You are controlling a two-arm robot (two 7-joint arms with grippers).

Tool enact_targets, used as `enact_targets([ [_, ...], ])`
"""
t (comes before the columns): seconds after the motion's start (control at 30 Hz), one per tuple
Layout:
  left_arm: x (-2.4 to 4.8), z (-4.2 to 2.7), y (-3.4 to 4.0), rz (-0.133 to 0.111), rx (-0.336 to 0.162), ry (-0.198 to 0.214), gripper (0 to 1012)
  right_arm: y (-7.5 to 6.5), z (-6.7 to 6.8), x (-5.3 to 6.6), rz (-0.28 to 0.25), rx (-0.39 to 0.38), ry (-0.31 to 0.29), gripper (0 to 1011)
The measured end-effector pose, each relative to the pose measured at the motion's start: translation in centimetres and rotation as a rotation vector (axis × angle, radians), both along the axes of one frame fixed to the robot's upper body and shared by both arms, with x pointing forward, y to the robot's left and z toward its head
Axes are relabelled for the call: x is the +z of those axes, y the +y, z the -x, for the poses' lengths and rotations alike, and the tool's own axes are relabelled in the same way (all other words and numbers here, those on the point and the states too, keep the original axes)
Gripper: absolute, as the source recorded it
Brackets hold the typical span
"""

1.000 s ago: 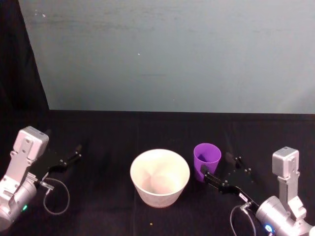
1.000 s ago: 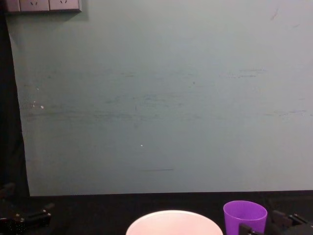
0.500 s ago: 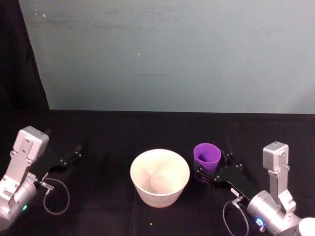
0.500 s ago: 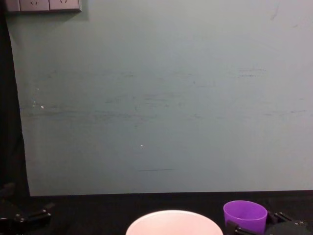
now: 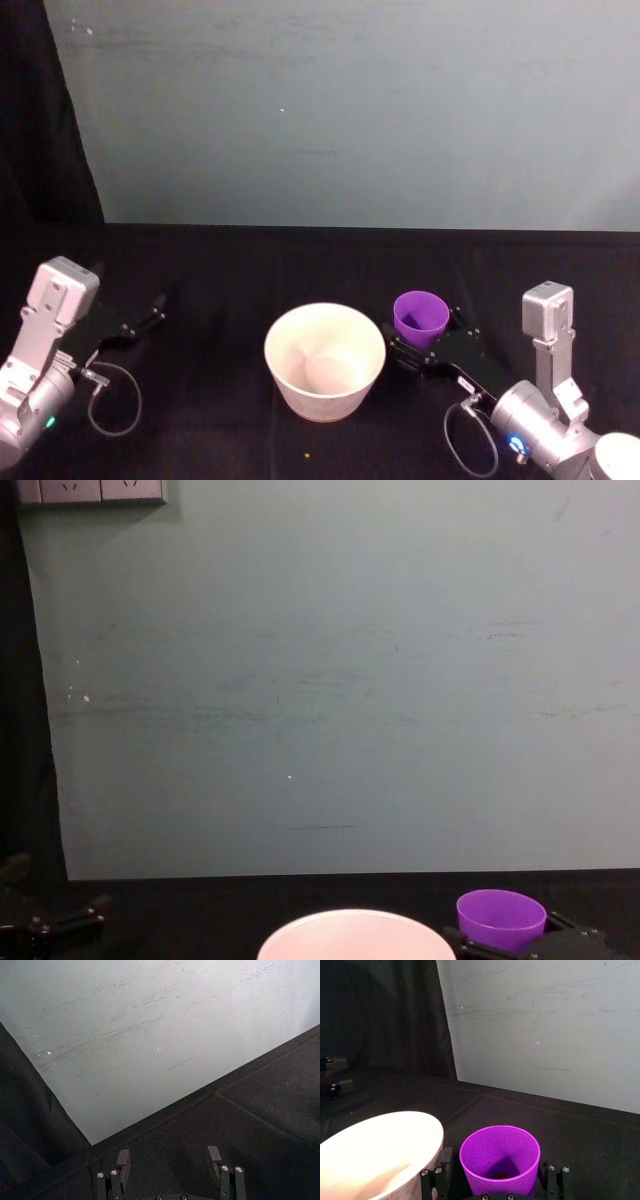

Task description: Pick up the cup and pour the mung beans from the cup into the bowl.

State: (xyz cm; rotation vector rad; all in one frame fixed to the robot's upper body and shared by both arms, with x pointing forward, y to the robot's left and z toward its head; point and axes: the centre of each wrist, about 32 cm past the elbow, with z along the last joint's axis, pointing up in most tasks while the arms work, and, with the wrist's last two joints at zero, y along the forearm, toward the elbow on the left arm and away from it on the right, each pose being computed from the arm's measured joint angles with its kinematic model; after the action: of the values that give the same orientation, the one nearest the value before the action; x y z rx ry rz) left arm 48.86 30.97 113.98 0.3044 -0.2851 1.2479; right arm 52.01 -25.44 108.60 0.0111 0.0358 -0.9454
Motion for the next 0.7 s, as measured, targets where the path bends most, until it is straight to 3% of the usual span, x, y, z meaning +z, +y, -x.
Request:
enact_targets([
  [0.7,0.0,0.0,0.0,0.0,0.0,0.0,1003,0.05,-0.36,0.19,0.006,-0.013,-0.007,1003],
])
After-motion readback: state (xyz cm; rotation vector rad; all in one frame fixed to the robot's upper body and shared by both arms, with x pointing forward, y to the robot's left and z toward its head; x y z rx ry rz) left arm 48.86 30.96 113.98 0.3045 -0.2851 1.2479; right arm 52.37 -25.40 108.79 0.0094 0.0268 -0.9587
